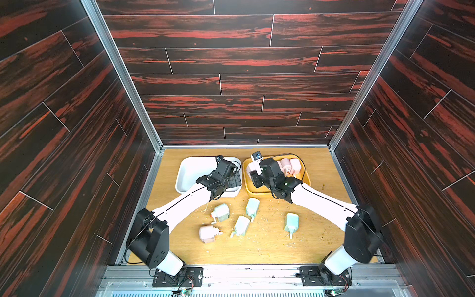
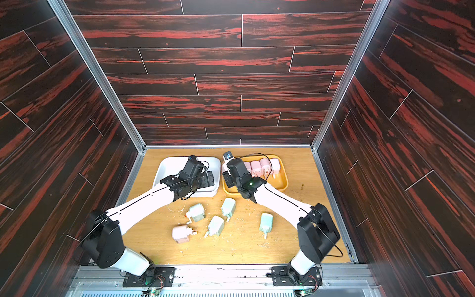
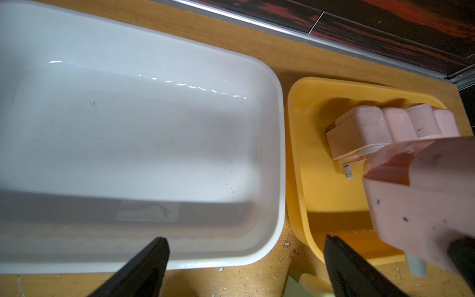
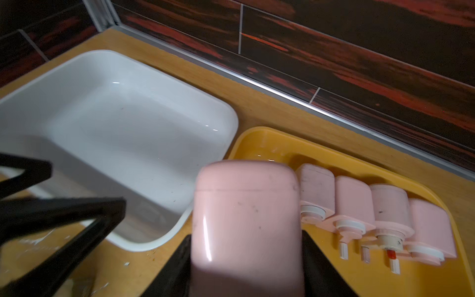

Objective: Place the pencil sharpeners by color into the storage box
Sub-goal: Place the pencil sharpener in the storage box.

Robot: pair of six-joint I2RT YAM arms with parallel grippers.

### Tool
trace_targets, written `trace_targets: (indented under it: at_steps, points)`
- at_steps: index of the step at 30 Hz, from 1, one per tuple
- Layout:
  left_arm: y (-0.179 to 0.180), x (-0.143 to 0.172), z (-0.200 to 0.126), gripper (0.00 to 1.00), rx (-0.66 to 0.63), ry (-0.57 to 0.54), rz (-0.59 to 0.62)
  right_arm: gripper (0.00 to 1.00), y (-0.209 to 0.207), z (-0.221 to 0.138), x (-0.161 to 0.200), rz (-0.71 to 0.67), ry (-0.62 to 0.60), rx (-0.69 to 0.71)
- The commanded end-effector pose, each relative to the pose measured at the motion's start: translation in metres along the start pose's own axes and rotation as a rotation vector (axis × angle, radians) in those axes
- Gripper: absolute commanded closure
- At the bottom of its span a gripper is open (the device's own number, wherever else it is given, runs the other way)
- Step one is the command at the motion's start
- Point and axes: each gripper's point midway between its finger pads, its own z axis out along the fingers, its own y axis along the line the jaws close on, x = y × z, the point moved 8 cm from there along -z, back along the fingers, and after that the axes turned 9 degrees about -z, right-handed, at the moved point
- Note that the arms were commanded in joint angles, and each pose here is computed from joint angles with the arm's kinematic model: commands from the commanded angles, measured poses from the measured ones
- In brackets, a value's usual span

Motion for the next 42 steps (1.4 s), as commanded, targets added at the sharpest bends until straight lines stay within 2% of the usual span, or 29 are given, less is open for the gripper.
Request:
trace_targets:
  at_steps: [1,3,7,9,12,18,23,26,37,42]
  points:
    - [-0.01,-0.011,0.004,0.0,0.028,-0.025,-0.013,1.0,-0.015,0.005,-0.01,0.087,-0.01,0.168]
    - [-0.012,-0.01,0.011,0.0,0.025,-0.014,-0.01,1.0,-0.018,0.01,-0.011,0.099,-0.006,0.192]
    - [-0.018,-0.006,0.028,0.0,0.06,0.013,-0.007,1.0,-0.015,0.029,-0.01,0.119,0.031,0.148]
    - [-0.021,-0.006,0.037,0.0,0.049,0.026,-0.007,1.0,-0.016,0.038,-0.009,0.128,0.055,0.185]
    - [-0.022,0.0,0.05,0.0,0.048,0.115,-0.011,1.0,-0.019,0.048,-0.007,0.148,0.062,0.211]
    - [-0.017,0.003,0.076,0.0,-0.007,0.11,-0.014,1.0,-0.026,0.074,0.002,0.173,0.092,0.203]
    - [-0.017,0.01,0.097,0.0,-0.021,0.155,-0.015,1.0,-0.027,0.095,0.008,0.152,0.159,0.283]
    - [-0.02,0.012,0.103,0.0,0.0,0.202,-0.029,1.0,-0.026,0.103,0.009,0.149,0.175,0.294]
    - [-0.012,0.013,0.117,0.0,-0.062,0.198,-0.045,1.0,-0.018,0.128,0.021,0.141,0.279,0.308]
    - [-0.006,0.015,0.12,0.0,-0.079,0.208,-0.061,0.89,-0.014,0.136,0.026,0.133,0.299,0.306]
